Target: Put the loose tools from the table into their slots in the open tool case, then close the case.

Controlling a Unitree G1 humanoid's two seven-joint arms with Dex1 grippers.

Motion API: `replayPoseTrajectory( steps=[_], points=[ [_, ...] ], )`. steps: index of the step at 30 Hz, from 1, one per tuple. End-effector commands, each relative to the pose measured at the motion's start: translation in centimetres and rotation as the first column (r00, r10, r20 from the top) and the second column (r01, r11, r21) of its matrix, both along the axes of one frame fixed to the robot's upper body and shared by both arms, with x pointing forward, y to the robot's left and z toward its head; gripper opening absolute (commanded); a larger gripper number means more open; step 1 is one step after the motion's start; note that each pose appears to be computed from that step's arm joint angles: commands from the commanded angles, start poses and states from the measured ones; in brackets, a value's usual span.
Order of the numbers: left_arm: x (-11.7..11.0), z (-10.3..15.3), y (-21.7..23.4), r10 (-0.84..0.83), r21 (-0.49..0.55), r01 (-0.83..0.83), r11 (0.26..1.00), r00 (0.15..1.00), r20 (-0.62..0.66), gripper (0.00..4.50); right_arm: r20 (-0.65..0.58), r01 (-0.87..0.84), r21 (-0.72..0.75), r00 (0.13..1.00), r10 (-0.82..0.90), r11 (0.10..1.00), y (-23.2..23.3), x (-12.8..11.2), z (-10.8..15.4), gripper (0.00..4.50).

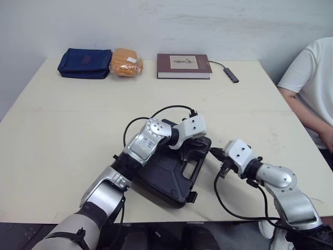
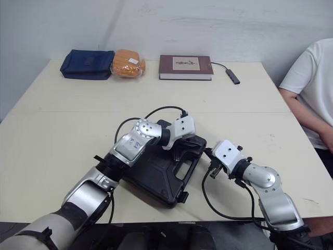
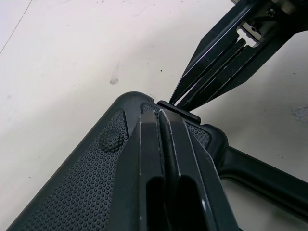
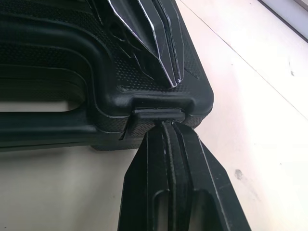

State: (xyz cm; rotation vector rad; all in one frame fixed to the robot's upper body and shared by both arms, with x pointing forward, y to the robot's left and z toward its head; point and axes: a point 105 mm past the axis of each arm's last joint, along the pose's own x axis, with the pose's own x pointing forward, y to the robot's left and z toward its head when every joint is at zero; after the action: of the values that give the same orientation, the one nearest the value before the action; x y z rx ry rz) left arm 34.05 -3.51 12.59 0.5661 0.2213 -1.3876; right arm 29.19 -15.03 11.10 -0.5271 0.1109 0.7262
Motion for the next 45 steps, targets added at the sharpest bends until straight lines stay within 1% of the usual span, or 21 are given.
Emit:
replayPoseTrajectory(
  steps=[1,6,11,13,15,16,17,20,22,23,26,28,30,32,34,38,40,45],
  points=[
    [-2.6,-11.5,4.0,0.132,0.339,-0.036,0.940,0.956,-0.263,0.05,0.098,-0.154,0.044,0.984,0.149,0.987,4.0,-1.0,2.4,0.00],
    [-2.7,-11.9,4.2,0.137,0.346,-0.036,0.937,0.953,-0.270,0.05,0.132,-0.138,0.030,0.982,0.133,0.990,3.7,-0.6,3.2,0.00],
    [-2.7,-11.9,4.2,0.139,0.345,-0.038,0.938,0.952,-0.271,0.05,0.133,-0.137,0.026,0.982,0.133,0.990,3.3,-0.6,3.5,0.00],
    [-2.3,-11.3,3.7,0.145,0.310,-0.061,0.949,0.956,-0.254,0.05,0.118,-0.152,0.010,0.982,0.150,0.988,3.1,-1.0,3.3,0.00],
    [-2.0,-9.7,2.6,0.130,0.222,-0.075,0.972,0.960,-0.247,0.05,0.103,-0.139,-0.007,0.985,0.139,0.990,2.1,-1.3,3.1,0.00],
    [-1.9,-9.3,2.4,0.124,0.198,-0.075,0.977,0.961,-0.247,0.05,0.100,-0.133,-0.012,0.986,0.134,0.991,1.8,-1.3,3.0,0.00],
    [-2.1,-8.3,1.9,0.088,0.147,-0.052,0.988,0.966,-0.244,0.05,0.096,-0.122,-0.020,0.988,0.124,0.992,1.3,-1.4,2.9,0.00],
    [-2.1,-6.8,1.3,0.053,0.065,-0.038,0.997,0.970,-0.238,0.05,0.089,-0.104,-0.032,0.990,0.106,0.994,0.5,-1.5,2.7,0.00],
    [-2.3,-4.6,0.6,-0.001,-0.041,-0.008,0.999,0.977,-0.213,0.05,0.088,-0.080,-0.044,0.993,0.084,0.996,-0.5,-1.6,2.6,0.00],
    [-2.5,-3.2,0.3,-0.047,-0.107,0.027,0.994,0.982,-0.184,0.05,0.086,-0.065,-0.049,0.994,0.069,0.997,-1.0,-1.6,2.5,0.00],
    [-2.8,0.1,0.0,-0.120,-0.233,0.095,0.968,0.988,-0.095,0.05,0.078,-0.041,-0.066,0.996,0.046,0.997,-2.3,-2.0,2.3,0.00],
    [-3.1,2.1,0.2,-0.159,-0.298,0.143,0.944,0.987,-0.031,0.05,0.071,-0.028,-0.074,0.997,0.033,0.997,-3.0,-2.2,2.1,0.00],
    [-3.4,3.4,0.6,-0.190,-0.333,0.182,0.925,0.982,0.010,0.05,0.070,-0.021,-0.076,0.997,0.026,0.997,-3.4,-2.4,2.0,0.00],
    [-3.7,4.0,1.0,-0.217,-0.337,0.215,0.917,0.976,0.035,0.05,0.070,-0.017,-0.073,0.997,0.022,0.997,-3.7,-2.5,1.9,0.00],
    [-4.1,5.0,1.9,-0.244,-0.332,0.262,0.906,0.965,0.097,0.05,0.073,-0.011,-0.066,0.997,0.016,0.998,-4.2,-3.0,2.0,0.00],
    [-5.2,6.4,3.6,-0.288,-0.303,0.334,0.893,0.939,0.186,0.05,0.088,-0.027,-0.039,0.996,0.031,0.999,-4.8,-4.5,2.4,0.00],
    [-5.8,6.5,4.0,-0.304,-0.289,0.352,0.890,0.932,0.197,0.05,0.092,-0.030,-0.032,0.995,0.032,0.999,-5.0,-5.0,2.5,0.00],
    [-7.1,5.8,5.3,-0.336,-0.205,0.383,0.901,0.913,0.230,0.05,0.093,-0.037,-0.009,0.995,0.038,0.999,-5.4,-6.5,2.3,0.00]
  ],
)
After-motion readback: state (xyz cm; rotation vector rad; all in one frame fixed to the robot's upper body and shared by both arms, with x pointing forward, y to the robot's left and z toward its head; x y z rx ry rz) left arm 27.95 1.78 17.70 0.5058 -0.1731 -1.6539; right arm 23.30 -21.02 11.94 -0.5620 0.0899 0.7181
